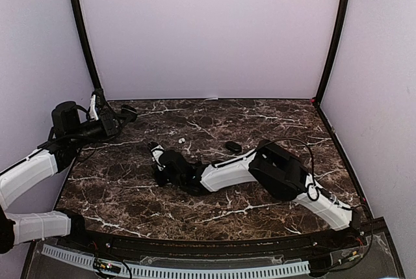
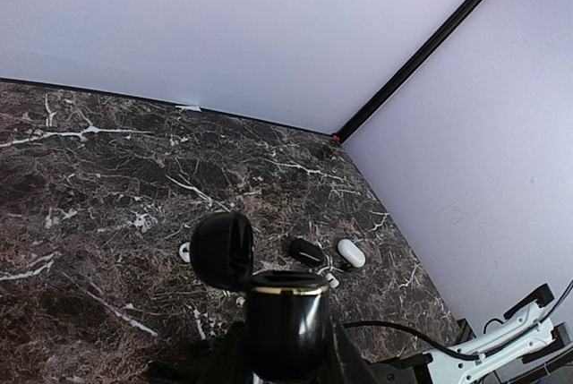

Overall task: Insert the wireless bluetooth earbuds into the charging case
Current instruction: Pick up the left earbud from the center of the board, then place the left earbud at the center of the board.

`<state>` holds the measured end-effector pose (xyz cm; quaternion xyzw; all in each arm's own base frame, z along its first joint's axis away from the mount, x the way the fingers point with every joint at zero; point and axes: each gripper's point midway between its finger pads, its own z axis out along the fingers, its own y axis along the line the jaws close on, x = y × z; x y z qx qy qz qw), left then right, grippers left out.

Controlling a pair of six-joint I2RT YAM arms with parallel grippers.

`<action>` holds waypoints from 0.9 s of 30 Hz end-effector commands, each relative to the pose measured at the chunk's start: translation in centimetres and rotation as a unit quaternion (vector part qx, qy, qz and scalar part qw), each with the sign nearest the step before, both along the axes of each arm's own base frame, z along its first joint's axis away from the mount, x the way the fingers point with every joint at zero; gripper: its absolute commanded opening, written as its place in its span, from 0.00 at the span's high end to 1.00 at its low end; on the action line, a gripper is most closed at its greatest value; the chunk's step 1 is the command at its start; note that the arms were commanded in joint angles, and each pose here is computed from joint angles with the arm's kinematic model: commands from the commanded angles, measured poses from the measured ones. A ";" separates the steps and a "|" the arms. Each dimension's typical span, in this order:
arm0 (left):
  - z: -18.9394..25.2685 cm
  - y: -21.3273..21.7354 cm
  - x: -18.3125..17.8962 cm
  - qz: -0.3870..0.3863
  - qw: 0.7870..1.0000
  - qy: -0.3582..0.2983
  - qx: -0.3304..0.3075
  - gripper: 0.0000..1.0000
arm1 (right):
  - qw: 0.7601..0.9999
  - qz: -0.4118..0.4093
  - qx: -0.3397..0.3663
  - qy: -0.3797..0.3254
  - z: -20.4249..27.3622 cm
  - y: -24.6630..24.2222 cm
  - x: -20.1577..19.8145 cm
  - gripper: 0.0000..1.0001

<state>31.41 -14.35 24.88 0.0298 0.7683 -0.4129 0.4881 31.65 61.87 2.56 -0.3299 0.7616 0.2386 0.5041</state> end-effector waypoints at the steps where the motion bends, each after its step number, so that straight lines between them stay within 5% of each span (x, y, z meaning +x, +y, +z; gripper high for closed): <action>1: 0.4 0.1 -0.2 -0.003 1.000 -0.020 -0.001 0.81 | 1.000 0.007 -0.009 0.002 0.7 -2.6 -1.8 0.87; 19: -3.2 -5.8 -2.3 -0.097 0.994 0.005 -0.040 0.81 | 0.997 -0.016 -0.021 0.071 2.6 -20.7 -9.7 0.89; 27: -4.7 -10.0 -5.2 -0.192 0.979 -0.069 -0.016 0.81 | 0.988 0.055 0.031 0.141 5.8 -23.1 -11.9 0.89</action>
